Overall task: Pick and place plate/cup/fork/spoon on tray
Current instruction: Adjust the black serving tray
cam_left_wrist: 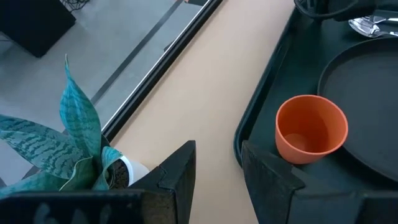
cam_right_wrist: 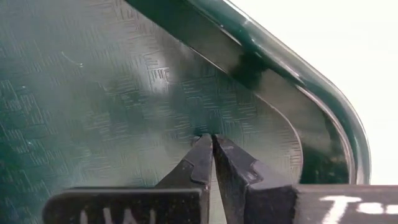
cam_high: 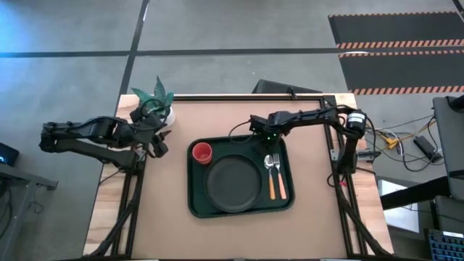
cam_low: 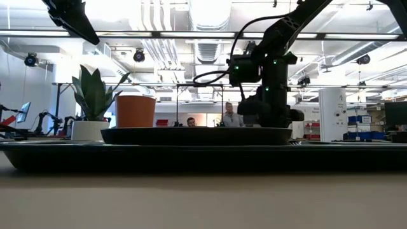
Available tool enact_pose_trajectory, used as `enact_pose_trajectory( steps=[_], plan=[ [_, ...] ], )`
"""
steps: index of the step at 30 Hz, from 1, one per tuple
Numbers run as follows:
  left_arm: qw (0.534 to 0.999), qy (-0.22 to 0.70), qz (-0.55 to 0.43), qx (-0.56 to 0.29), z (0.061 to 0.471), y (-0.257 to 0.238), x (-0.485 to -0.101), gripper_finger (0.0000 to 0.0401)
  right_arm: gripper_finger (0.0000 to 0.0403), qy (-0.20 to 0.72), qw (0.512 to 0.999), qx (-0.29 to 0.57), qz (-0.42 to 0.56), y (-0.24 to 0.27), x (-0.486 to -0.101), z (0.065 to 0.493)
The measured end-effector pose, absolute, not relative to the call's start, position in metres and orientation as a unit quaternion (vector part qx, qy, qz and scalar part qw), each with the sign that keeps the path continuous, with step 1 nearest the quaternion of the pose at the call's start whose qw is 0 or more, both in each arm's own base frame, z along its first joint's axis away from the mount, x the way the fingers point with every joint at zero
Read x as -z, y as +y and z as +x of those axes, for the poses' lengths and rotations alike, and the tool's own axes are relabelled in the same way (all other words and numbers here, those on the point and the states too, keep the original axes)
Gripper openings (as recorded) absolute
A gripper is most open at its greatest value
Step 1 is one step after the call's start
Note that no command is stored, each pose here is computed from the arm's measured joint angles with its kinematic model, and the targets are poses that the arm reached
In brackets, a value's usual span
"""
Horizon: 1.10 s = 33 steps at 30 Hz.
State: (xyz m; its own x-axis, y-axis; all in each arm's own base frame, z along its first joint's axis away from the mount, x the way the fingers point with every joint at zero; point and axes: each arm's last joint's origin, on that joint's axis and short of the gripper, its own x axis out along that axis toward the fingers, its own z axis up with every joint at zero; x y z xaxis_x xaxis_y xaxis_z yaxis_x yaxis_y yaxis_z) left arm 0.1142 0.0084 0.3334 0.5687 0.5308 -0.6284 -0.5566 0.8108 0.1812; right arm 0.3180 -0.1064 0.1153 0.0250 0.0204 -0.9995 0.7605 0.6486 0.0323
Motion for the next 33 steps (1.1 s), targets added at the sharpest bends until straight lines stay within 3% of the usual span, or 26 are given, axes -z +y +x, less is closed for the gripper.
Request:
enact_pose_trajectory(
  steps=[33],
  plan=[
    [0.885,0.349,-0.019,-0.307,0.114,0.008,-0.333,0.0112,0.0008,0.630,0.628,0.307,0.338,-0.079,-0.115,0.325]
  ],
)
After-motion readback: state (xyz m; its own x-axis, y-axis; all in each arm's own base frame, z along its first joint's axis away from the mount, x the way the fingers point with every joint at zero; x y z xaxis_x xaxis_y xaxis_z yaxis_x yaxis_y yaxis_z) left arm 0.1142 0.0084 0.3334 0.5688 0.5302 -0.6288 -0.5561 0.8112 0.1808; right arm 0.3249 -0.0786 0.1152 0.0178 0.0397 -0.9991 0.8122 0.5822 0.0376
